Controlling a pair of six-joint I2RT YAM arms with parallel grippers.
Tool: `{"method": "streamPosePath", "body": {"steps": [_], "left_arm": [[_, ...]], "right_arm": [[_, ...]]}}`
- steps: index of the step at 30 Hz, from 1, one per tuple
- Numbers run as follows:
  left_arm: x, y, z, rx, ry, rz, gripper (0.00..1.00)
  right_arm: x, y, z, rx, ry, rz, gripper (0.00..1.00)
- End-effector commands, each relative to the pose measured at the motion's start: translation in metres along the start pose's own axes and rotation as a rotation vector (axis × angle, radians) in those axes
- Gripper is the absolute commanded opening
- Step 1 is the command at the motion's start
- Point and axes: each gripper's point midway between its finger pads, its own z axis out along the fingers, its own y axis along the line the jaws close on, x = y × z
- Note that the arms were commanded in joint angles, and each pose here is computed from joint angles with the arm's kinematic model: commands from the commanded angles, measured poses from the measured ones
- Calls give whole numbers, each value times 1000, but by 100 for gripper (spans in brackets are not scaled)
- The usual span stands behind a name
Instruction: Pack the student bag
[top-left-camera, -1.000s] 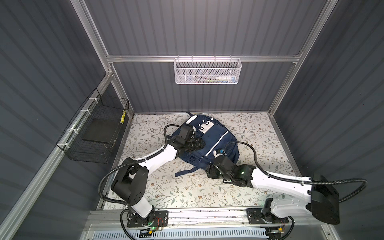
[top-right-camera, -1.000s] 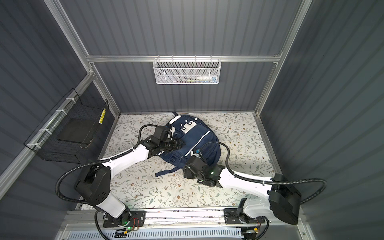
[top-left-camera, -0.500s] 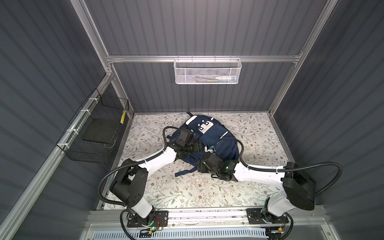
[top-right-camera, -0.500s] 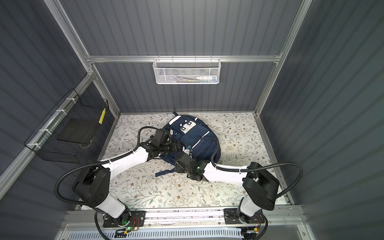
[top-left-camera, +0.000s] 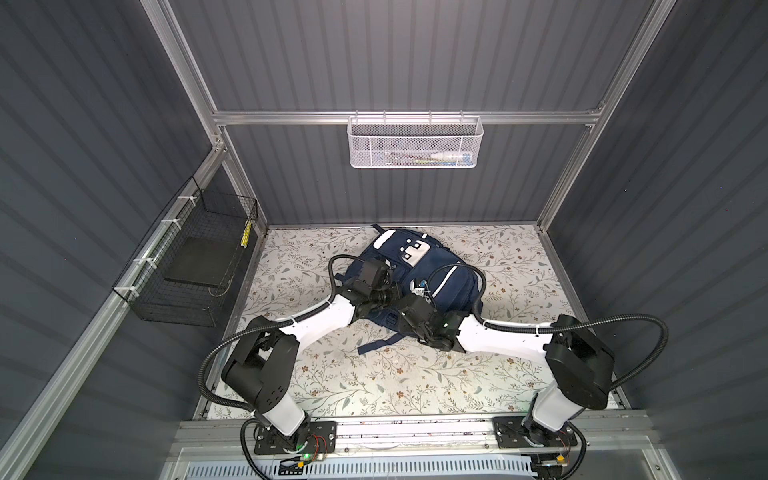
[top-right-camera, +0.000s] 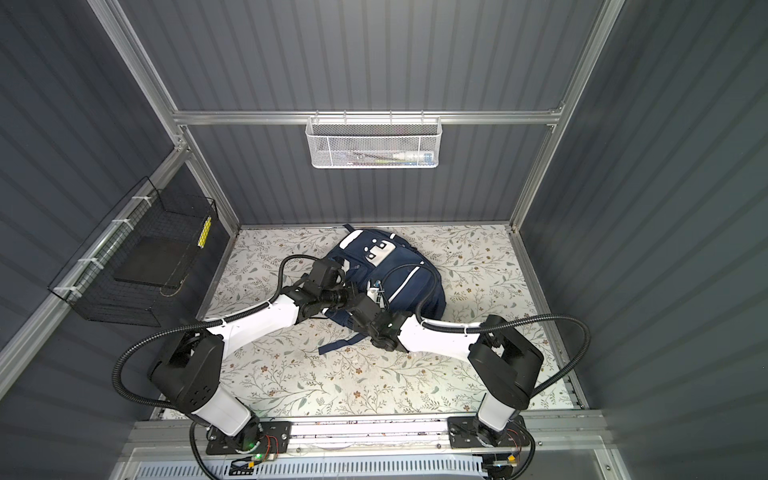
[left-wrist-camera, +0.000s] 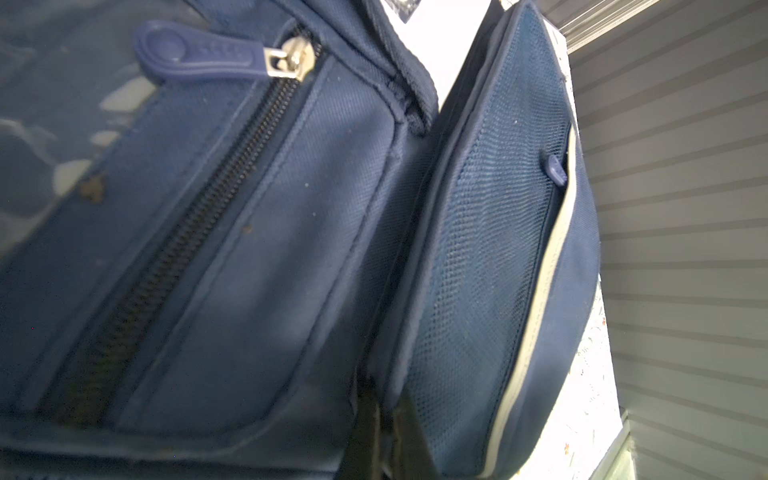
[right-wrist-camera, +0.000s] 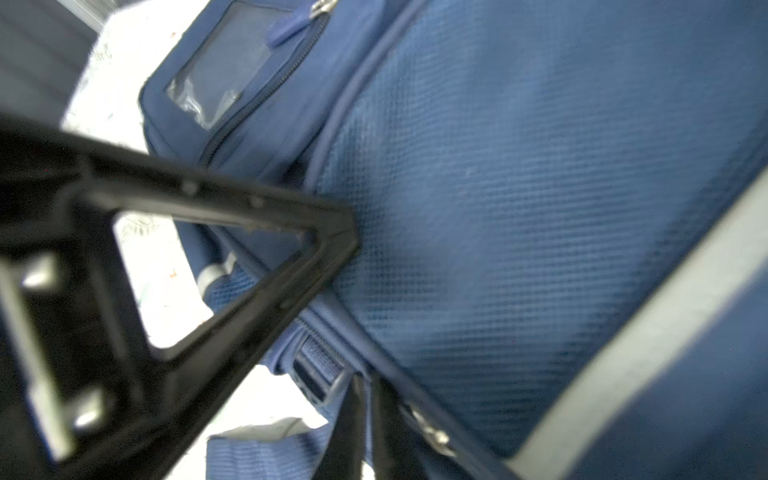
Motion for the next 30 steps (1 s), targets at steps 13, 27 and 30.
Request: {"method": "streamPosePath", "body": {"steps": [13,27,30], "left_arm": [[4,-6,-14,16,22,9,0],[3,-66,-48,279,28,-88,0],[-1,-80,-62,329,23,-89,0]], "right_arm": [[19,-31,-40,-28,118,-42,24],[-13,-17,-17,6,101,143,72],[-20,-35,-23,30,49,206,71]]}}
